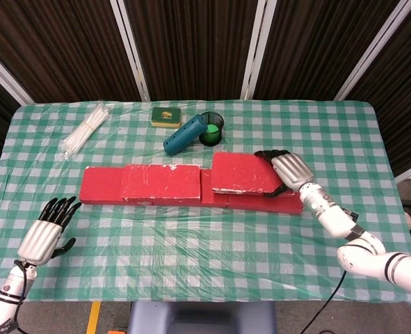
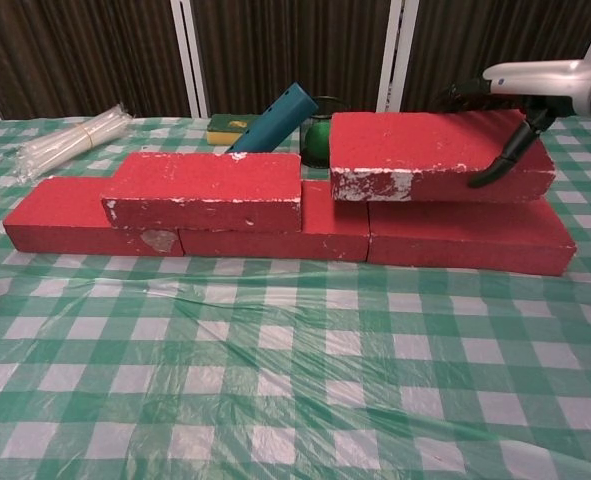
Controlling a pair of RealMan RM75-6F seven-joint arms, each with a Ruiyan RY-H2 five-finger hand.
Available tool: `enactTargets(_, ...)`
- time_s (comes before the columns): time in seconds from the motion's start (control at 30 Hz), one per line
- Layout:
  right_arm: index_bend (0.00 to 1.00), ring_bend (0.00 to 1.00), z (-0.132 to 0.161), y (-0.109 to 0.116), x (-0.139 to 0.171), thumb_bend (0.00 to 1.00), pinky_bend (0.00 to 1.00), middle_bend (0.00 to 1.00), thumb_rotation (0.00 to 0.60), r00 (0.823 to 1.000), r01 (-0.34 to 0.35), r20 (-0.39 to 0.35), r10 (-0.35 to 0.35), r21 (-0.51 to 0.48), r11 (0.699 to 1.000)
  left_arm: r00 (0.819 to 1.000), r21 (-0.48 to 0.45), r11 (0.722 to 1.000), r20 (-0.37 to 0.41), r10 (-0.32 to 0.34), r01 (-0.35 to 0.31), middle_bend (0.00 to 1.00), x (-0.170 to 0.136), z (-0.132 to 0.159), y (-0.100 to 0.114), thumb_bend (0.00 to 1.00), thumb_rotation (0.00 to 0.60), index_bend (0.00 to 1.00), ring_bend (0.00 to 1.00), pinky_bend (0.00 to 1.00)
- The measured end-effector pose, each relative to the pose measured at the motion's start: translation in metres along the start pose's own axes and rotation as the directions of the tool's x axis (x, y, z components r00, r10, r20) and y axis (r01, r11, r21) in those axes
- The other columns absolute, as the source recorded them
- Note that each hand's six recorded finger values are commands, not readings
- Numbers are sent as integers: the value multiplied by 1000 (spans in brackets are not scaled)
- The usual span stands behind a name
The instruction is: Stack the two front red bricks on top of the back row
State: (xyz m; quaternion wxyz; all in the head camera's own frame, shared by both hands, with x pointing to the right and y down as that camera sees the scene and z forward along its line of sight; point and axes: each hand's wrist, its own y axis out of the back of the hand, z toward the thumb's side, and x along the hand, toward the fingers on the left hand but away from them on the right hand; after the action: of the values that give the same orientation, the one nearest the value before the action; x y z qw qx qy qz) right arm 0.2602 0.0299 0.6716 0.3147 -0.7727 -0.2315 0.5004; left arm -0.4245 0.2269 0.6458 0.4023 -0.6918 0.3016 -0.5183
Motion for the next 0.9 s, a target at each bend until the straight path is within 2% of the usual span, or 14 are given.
enactTargets(0.3,676,414,0,-18,-2,196,350,513,600,999,-53,-14,53,-77,996,1000,-2,1000,-6,-3,3,0,0,-2,0,316,600,0,0,12)
enactTargets(0.47,666,414,4,-24,-5,196,350,513,600,997,-66,-31,65,-45,997,1000,-3,1000,-4,-5,5,0,1,-2,-1,317,600,0,0,12)
enactTargets(0.9,635,414,8,-29,-9,197,351,513,600,998,-60,-28,59,-48,997,1000,-5,1000,5,-16,16,0,-1,2,-1,320,600,0,0,12)
